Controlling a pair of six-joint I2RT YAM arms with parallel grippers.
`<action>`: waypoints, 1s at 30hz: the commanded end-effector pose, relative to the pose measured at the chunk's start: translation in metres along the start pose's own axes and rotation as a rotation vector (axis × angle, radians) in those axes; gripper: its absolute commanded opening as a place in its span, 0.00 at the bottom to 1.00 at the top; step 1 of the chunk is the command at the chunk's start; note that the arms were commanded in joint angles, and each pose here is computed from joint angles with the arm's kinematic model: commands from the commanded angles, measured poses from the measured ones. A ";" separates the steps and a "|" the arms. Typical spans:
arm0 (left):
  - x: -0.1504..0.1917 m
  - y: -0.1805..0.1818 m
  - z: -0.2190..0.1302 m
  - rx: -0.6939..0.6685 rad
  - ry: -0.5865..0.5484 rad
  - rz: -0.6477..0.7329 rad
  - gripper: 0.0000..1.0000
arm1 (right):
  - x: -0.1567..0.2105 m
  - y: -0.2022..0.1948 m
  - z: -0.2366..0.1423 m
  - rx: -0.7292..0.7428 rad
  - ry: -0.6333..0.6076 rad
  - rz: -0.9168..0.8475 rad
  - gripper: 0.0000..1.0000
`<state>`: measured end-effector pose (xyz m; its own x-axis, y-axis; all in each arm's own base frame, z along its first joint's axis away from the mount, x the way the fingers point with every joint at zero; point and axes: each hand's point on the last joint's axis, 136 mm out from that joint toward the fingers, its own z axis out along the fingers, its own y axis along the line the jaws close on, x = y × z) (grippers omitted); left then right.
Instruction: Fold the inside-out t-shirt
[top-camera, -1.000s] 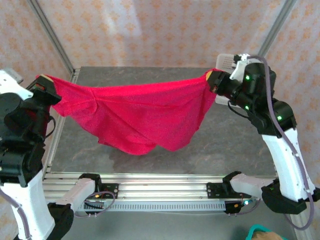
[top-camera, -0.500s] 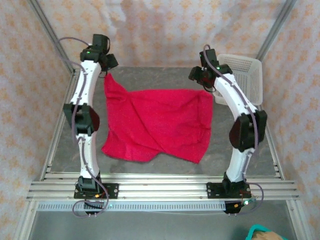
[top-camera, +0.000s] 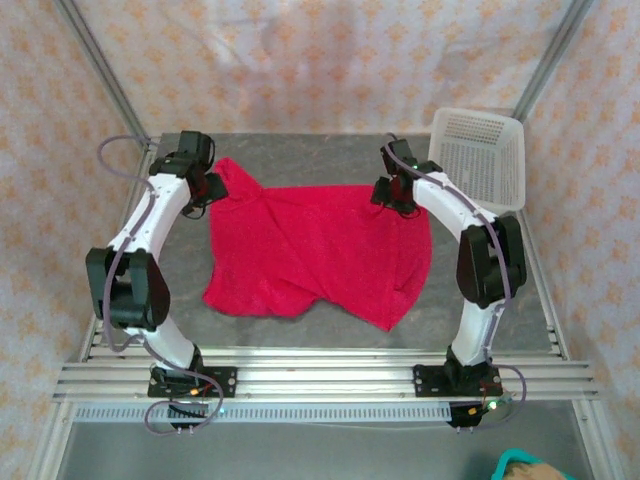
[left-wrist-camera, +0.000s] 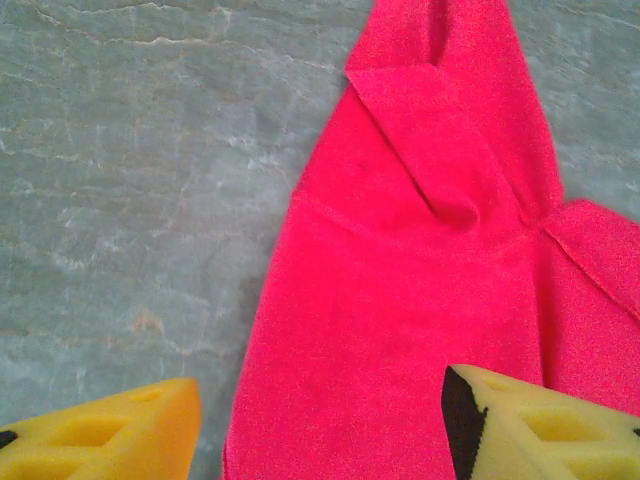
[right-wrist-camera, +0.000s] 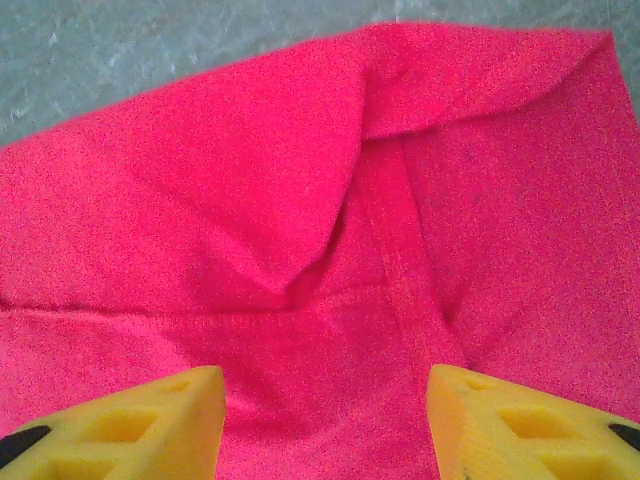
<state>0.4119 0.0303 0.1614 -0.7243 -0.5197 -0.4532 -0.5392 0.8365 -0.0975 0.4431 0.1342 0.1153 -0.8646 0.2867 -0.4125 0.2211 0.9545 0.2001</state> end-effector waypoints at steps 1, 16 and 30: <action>-0.001 0.001 0.039 -0.001 0.032 -0.053 0.66 | -0.025 -0.006 0.017 0.008 -0.059 0.013 0.56; -0.036 -0.030 0.124 -0.016 0.105 -0.078 0.68 | -0.018 -0.007 0.094 0.014 0.061 0.057 0.27; -0.033 -0.015 0.158 -0.085 0.144 -0.124 0.10 | -0.043 0.004 0.020 -0.017 0.003 0.025 0.00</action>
<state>0.5111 0.0487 0.0294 -0.7248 -0.6221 -0.2960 -0.6276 0.7735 -0.0889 0.4893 0.1282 0.0526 -0.8882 0.3260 -0.3237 0.2722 0.9410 0.2009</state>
